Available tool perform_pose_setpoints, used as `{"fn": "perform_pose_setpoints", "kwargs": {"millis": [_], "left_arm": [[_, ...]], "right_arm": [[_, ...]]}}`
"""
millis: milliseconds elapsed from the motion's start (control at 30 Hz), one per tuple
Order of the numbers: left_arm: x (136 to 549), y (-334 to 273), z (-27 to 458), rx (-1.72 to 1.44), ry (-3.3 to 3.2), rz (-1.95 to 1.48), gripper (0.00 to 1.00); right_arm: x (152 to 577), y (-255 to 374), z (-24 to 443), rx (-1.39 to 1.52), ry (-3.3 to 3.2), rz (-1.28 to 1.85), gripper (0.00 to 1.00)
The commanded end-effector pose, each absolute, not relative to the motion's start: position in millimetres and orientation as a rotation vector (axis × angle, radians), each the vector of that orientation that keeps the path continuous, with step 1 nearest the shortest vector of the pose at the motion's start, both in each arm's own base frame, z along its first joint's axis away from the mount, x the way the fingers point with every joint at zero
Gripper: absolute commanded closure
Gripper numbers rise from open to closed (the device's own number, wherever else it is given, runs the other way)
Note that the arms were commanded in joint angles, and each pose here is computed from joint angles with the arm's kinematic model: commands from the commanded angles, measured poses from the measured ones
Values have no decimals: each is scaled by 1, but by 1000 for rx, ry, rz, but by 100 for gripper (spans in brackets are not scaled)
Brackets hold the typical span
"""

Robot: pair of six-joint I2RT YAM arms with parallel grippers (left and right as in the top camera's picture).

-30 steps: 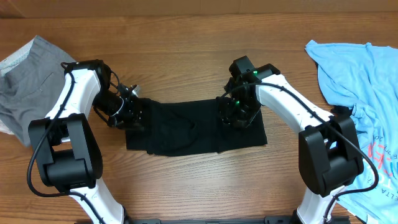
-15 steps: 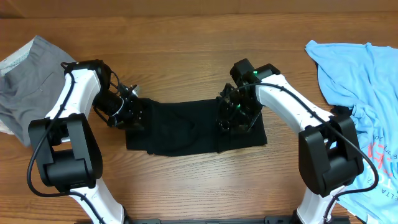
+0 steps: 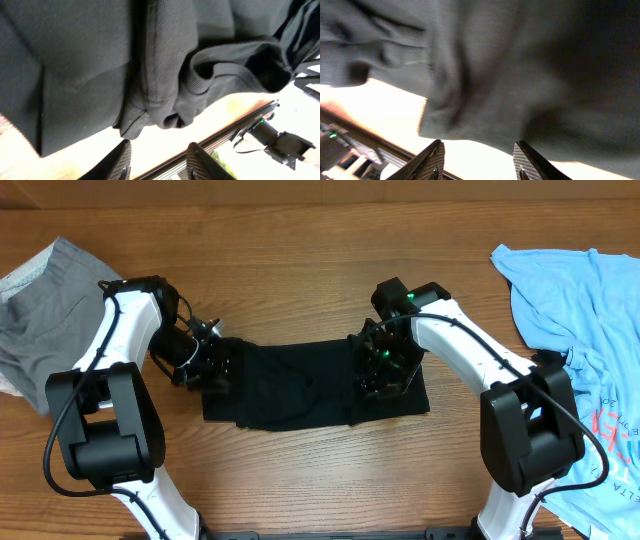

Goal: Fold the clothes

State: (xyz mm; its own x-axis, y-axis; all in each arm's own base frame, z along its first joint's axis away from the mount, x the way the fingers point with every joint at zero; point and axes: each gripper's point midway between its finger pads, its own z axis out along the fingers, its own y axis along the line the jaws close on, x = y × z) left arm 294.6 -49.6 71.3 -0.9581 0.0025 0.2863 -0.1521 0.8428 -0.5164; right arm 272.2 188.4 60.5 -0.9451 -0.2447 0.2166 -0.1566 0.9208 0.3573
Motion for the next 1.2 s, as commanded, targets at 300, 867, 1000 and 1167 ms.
{"fn": "perform_pose_setpoints", "kwargs": {"millis": [300,867,1000,1167], "left_arm": [[301,-30,64,153,-2834,630,0],[308,-63,5,-133,-2966,620,0],[306,-74,-2,-129,-2971,578,15],[303,-76,-1,-112,-2957,574,56]], "right_arm": [[335,86,96,-123,-3108,-142,42],[340,72,89,-177,-3116,-148,35],[339,72,89,-177,-3111,-146,35],[339,72,89,-177,-3111,-145,35]]}}
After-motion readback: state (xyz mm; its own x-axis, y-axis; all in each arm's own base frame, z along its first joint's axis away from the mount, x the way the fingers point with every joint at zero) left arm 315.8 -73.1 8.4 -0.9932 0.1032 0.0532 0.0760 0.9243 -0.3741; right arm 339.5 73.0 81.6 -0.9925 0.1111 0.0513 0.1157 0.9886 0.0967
